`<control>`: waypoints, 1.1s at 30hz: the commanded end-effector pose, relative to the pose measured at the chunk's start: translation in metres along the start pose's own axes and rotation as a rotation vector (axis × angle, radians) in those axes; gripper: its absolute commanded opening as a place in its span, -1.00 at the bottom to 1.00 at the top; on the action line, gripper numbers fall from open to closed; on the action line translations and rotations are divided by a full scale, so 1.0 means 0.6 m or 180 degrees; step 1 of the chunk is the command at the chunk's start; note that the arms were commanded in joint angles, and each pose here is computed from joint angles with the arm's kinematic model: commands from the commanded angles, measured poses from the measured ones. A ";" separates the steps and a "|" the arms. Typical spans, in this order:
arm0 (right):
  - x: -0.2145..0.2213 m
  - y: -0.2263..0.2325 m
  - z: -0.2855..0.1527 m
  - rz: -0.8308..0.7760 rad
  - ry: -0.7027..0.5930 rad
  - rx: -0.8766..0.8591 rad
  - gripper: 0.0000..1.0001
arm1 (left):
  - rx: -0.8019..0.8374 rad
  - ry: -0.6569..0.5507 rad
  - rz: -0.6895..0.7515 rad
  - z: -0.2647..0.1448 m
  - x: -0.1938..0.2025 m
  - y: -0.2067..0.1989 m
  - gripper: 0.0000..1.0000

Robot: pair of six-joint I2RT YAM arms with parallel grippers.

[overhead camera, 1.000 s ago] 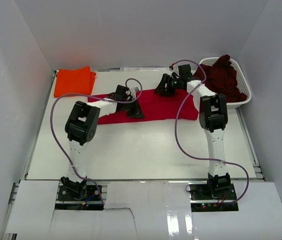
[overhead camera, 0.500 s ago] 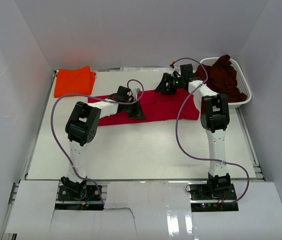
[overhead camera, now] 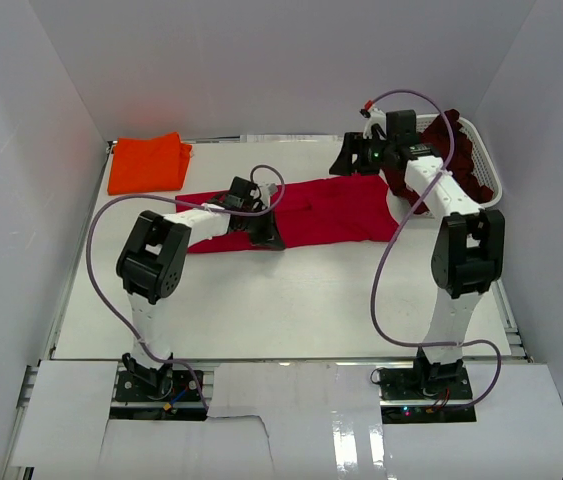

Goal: Fold and stack the t-shirts
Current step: Fold the other side of the tshirt into a rectangle

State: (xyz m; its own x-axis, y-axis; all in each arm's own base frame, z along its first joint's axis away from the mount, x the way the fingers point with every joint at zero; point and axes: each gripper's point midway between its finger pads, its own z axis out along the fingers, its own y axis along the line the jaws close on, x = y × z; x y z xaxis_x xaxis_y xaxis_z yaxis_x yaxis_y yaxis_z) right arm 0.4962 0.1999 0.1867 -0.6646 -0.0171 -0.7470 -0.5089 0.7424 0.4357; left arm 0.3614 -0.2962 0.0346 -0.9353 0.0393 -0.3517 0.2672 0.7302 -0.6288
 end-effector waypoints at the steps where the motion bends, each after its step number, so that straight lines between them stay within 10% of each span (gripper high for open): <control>1: 0.070 -0.032 -0.048 0.0172 0.0349 0.0490 0.47 | 0.0020 -0.0187 0.0247 -0.055 -0.020 -0.041 -1.00; 7: 0.164 -0.054 -0.112 0.0392 0.0686 0.1015 0.44 | 0.0063 -0.0397 0.0348 -0.129 -0.024 -0.081 -1.00; 16: 0.243 -0.112 -0.151 0.0656 0.0903 0.1553 0.40 | 0.0135 -0.0558 -0.0374 -0.204 -0.053 0.033 -0.88; 33: 0.276 -0.177 -0.158 0.0965 0.0993 0.1742 0.26 | -0.0430 -0.0509 -0.0625 -0.184 -0.090 0.174 -0.91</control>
State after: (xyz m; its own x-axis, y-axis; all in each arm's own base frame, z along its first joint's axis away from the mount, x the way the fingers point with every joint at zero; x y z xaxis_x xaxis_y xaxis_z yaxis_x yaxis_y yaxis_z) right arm 0.3774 0.0549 0.0645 -0.9083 0.1027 -0.4054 0.0138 0.9762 0.2163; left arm 0.4029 -0.1522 0.0486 -0.9326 -0.2301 -0.2779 -0.0034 0.7757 -0.6311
